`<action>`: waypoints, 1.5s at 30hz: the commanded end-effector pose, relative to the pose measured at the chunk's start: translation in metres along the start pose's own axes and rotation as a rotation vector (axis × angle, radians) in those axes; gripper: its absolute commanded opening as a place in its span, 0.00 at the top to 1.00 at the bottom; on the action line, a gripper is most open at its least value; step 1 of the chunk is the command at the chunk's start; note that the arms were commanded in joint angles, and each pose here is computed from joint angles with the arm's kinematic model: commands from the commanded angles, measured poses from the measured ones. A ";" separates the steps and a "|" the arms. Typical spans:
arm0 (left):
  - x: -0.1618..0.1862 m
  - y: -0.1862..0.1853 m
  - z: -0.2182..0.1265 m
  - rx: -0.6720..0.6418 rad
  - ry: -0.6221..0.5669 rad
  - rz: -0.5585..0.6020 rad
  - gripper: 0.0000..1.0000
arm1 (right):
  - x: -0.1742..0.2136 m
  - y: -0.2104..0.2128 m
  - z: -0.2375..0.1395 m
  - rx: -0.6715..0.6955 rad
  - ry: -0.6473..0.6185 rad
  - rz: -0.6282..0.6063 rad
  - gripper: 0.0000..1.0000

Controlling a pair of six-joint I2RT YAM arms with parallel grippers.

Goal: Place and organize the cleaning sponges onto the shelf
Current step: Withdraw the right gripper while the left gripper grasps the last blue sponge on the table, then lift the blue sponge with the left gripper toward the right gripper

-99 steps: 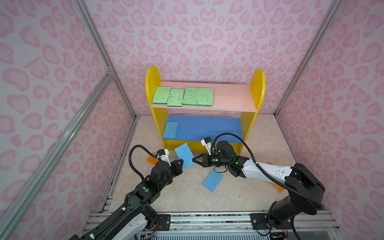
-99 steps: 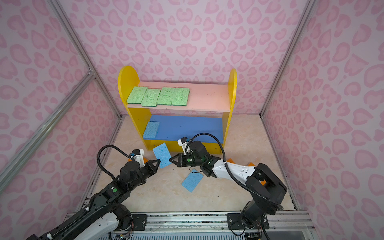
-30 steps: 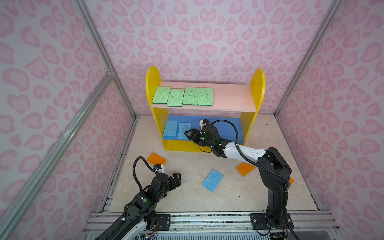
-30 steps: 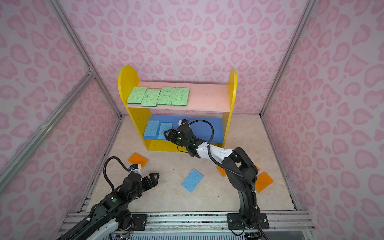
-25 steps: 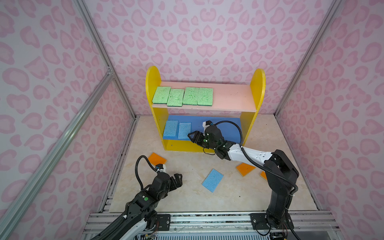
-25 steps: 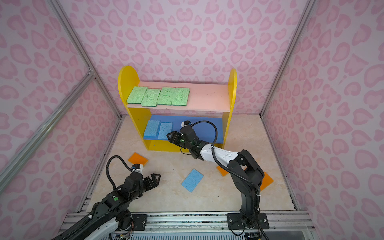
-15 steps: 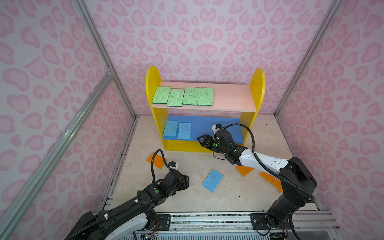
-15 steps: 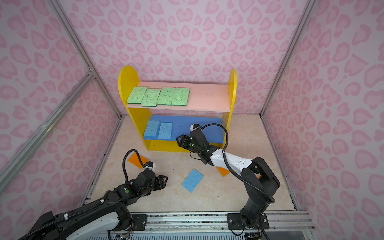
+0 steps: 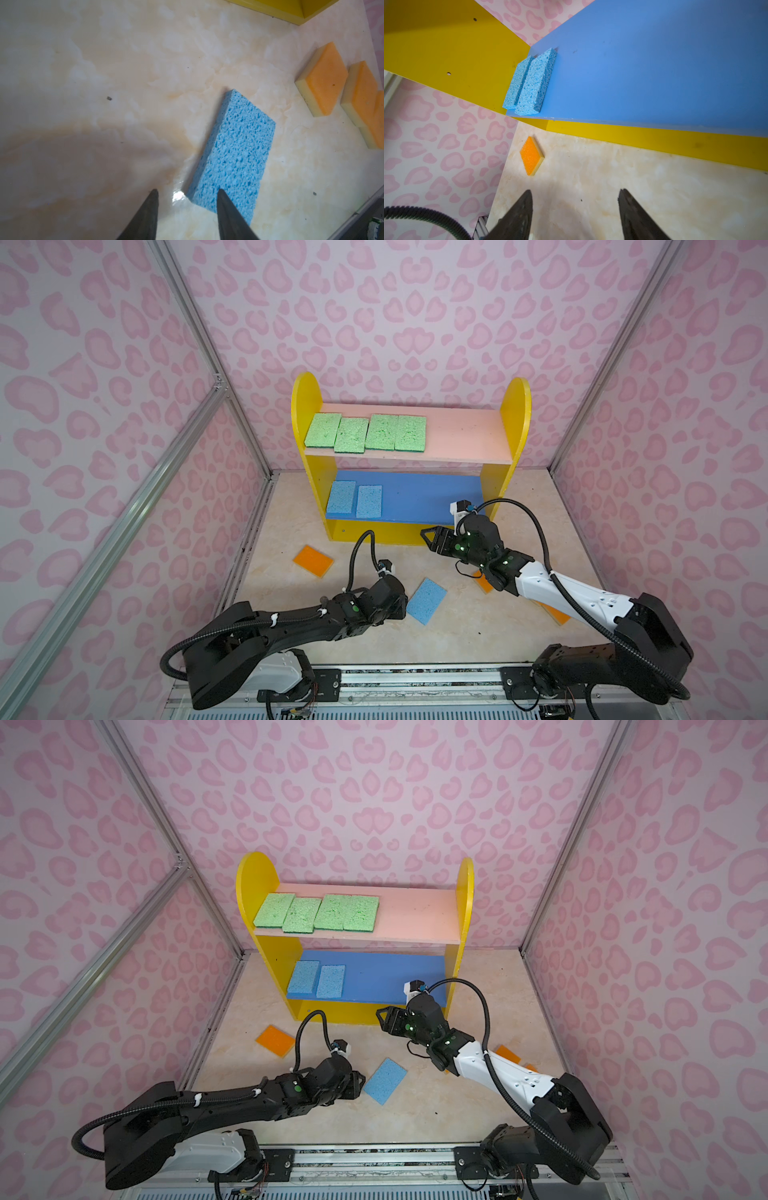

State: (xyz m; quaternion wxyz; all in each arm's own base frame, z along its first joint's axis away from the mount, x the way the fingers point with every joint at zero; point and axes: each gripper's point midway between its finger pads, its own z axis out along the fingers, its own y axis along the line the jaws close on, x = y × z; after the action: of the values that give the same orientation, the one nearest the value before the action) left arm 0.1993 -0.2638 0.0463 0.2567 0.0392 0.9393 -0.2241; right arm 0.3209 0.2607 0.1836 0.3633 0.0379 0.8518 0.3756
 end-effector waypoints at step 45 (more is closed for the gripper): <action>-0.071 0.057 -0.073 0.053 -0.286 -0.339 0.96 | 0.049 0.017 -0.009 -0.171 0.074 0.006 0.34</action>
State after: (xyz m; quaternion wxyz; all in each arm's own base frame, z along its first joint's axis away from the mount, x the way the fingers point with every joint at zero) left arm 0.2389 -0.1912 0.1154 0.3470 -0.1308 0.8810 -0.2937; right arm 0.2713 0.2665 0.1565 0.3193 0.0033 0.8478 0.4235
